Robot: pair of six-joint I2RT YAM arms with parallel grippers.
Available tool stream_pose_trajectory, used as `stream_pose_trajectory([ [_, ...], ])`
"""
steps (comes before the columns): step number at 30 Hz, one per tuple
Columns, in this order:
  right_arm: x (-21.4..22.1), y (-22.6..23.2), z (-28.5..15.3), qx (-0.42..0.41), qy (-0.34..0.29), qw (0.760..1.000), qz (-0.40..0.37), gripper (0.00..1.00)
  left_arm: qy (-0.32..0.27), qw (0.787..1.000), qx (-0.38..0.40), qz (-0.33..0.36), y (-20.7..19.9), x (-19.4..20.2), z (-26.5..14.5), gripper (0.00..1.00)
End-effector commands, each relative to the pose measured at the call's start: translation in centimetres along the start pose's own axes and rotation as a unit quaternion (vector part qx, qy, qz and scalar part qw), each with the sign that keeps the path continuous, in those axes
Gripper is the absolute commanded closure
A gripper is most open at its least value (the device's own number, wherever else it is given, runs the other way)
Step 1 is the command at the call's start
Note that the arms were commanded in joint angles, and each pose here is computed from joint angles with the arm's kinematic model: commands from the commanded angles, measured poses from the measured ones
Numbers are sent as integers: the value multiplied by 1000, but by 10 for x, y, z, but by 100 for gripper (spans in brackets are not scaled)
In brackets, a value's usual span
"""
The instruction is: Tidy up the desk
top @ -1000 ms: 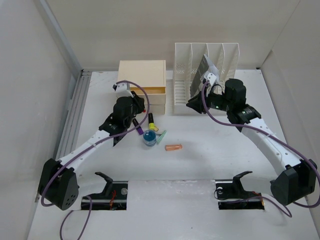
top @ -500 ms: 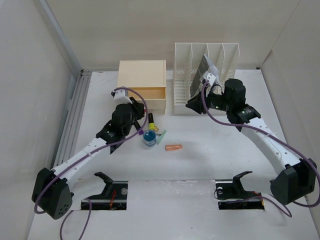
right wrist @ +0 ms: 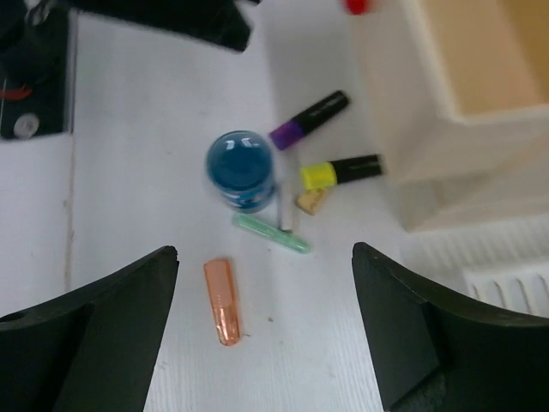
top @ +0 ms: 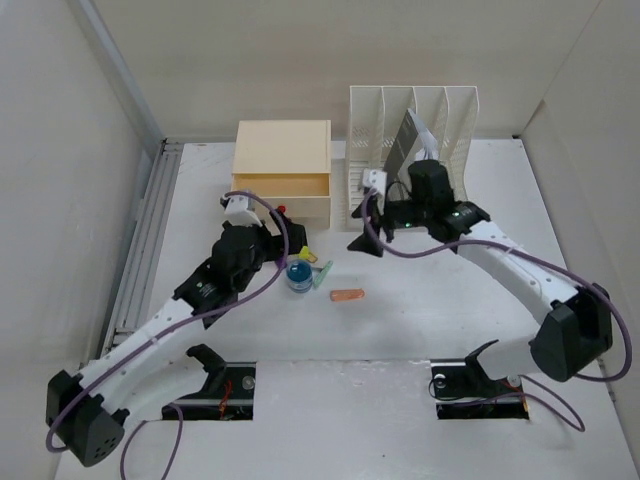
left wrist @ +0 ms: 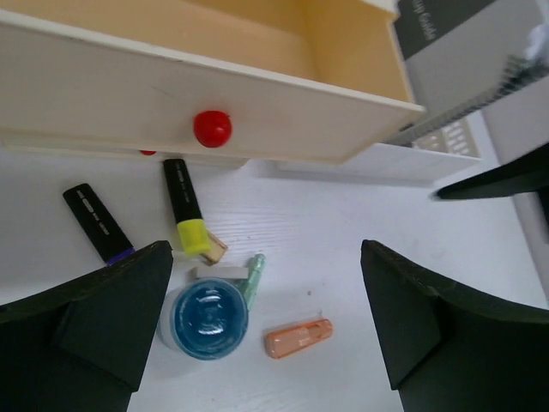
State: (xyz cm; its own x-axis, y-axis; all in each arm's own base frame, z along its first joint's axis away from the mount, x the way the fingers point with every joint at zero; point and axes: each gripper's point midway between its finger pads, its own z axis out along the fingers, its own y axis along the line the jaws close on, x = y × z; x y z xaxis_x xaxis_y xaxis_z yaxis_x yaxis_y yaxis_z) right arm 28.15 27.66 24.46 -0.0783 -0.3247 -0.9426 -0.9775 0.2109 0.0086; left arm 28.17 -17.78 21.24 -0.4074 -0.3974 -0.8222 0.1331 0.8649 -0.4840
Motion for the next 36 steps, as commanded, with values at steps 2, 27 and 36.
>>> stream_pose_trajectory([
  [2, 21, 58, 46, -109, 46, 985, -126, 11, -40, 997, 66, -22, -26, -33, -45, 10],
  [27, 86, 25, 181, -64, 136, 975, -164, 2, -156, 987, 29, -30, 7, -89, -111, 8],
  [36, 94, 48, 197, -110, 140, 974, -144, 2, -154, 987, 33, -29, 7, -86, -111, 8],
])
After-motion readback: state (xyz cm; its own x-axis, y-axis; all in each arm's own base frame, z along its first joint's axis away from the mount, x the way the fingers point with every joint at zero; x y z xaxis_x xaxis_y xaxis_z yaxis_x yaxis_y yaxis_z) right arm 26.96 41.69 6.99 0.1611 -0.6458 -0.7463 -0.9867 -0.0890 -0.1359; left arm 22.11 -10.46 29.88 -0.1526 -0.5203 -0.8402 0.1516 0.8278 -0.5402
